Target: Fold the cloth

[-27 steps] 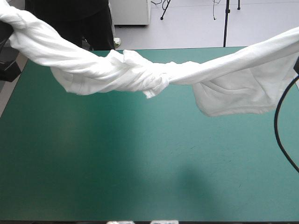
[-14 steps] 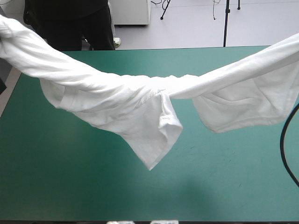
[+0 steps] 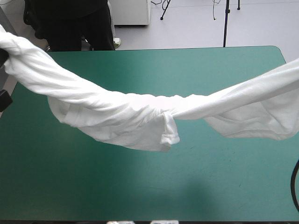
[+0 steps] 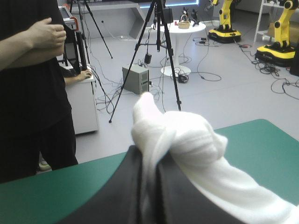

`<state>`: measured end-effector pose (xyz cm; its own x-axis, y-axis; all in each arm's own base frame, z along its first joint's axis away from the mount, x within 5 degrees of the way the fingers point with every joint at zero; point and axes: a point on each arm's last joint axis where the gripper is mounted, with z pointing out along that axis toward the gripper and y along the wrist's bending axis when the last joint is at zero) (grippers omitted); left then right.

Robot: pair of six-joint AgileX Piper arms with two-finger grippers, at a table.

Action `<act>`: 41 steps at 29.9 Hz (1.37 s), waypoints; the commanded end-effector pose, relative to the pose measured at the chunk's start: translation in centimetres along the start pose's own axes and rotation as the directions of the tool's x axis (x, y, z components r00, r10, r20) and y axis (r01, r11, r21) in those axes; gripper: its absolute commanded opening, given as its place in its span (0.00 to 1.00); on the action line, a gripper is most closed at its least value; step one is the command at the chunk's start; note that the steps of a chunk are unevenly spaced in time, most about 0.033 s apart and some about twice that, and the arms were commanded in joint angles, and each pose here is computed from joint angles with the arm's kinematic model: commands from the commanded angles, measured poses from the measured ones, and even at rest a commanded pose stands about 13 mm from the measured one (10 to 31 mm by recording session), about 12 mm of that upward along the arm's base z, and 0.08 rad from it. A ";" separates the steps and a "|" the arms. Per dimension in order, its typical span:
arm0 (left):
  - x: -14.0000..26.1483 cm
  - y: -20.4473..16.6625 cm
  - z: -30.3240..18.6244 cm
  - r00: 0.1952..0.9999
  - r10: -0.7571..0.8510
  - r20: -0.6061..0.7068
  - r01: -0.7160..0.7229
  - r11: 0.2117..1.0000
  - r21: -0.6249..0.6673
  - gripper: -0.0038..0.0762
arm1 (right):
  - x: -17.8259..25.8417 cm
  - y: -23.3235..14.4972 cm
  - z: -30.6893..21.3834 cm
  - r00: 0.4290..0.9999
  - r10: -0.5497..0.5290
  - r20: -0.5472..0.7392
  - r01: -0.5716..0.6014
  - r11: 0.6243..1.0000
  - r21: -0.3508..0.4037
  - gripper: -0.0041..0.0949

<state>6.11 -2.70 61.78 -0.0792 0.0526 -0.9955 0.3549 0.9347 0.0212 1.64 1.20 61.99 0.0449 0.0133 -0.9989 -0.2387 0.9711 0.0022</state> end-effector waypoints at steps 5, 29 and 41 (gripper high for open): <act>4.2 0.0 3.2 0.975 -0.067 -0.210 0.075 0.997 0.030 0.04 | 2.7 -0.1 3.2 0.991 0.016 -0.133 -0.021 0.999 -0.037 0.02; 15.3 2.9 18.4 0.790 -0.172 -0.589 0.129 0.985 -0.114 0.04 | 18.3 -1.1 19.2 0.762 0.090 -0.641 -0.142 0.989 -0.029 0.02; 19.7 5.1 28.6 0.841 -0.132 -0.524 0.056 0.986 -0.158 0.04 | 24.1 -2.6 28.4 0.759 0.075 -0.647 -0.082 0.996 0.021 0.02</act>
<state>31.90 -6.72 38.40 -0.6996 0.1473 -0.6991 0.2061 0.9785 0.0000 29.72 5.61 38.02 -0.7101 -0.0874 -0.6987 -0.2199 0.9702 0.1020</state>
